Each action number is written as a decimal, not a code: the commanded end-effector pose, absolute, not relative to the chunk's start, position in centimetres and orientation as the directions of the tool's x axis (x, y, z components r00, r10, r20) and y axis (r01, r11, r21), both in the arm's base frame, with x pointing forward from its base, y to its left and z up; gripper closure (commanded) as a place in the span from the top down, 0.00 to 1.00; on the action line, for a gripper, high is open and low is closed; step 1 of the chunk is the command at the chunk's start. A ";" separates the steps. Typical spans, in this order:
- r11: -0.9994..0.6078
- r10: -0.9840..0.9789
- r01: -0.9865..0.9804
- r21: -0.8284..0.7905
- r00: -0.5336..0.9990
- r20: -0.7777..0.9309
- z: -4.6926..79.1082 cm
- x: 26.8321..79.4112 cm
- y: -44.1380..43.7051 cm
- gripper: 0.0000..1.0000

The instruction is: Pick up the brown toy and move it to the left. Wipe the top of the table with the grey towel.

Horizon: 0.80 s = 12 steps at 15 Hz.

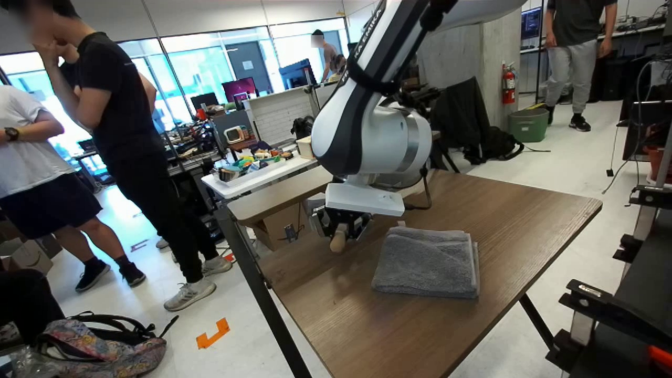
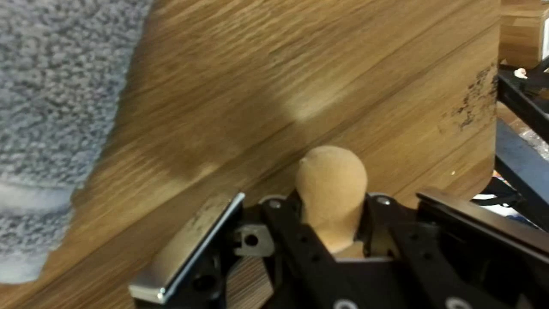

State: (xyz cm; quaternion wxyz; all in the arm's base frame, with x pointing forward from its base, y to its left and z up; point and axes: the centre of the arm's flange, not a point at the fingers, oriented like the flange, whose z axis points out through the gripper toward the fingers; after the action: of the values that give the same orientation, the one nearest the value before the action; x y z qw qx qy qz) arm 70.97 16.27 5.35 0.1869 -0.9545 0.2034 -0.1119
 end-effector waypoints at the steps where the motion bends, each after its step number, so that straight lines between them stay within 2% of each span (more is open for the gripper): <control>1: -0.848 -0.416 -0.304 -0.434 0.889 0.190 4.5 72.6 17.7 0.04; 3: -0.844 -0.415 -0.296 -0.447 0.889 0.194 4.9 72.8 18.1 0.04; 4: -0.838 -0.415 -0.292 -0.460 0.889 0.191 5.2 72.8 18.1 0.39; 5: -0.838 -0.418 -0.298 -0.457 0.889 0.187 5.6 72.8 18.0 0.40; 12: -0.846 -0.400 -0.284 -0.451 0.898 0.184 9.6 70.6 15.7 0.90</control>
State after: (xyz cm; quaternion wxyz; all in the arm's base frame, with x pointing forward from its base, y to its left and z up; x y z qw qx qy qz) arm 72.53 17.19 6.90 0.2028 -0.9514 0.1871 -0.1370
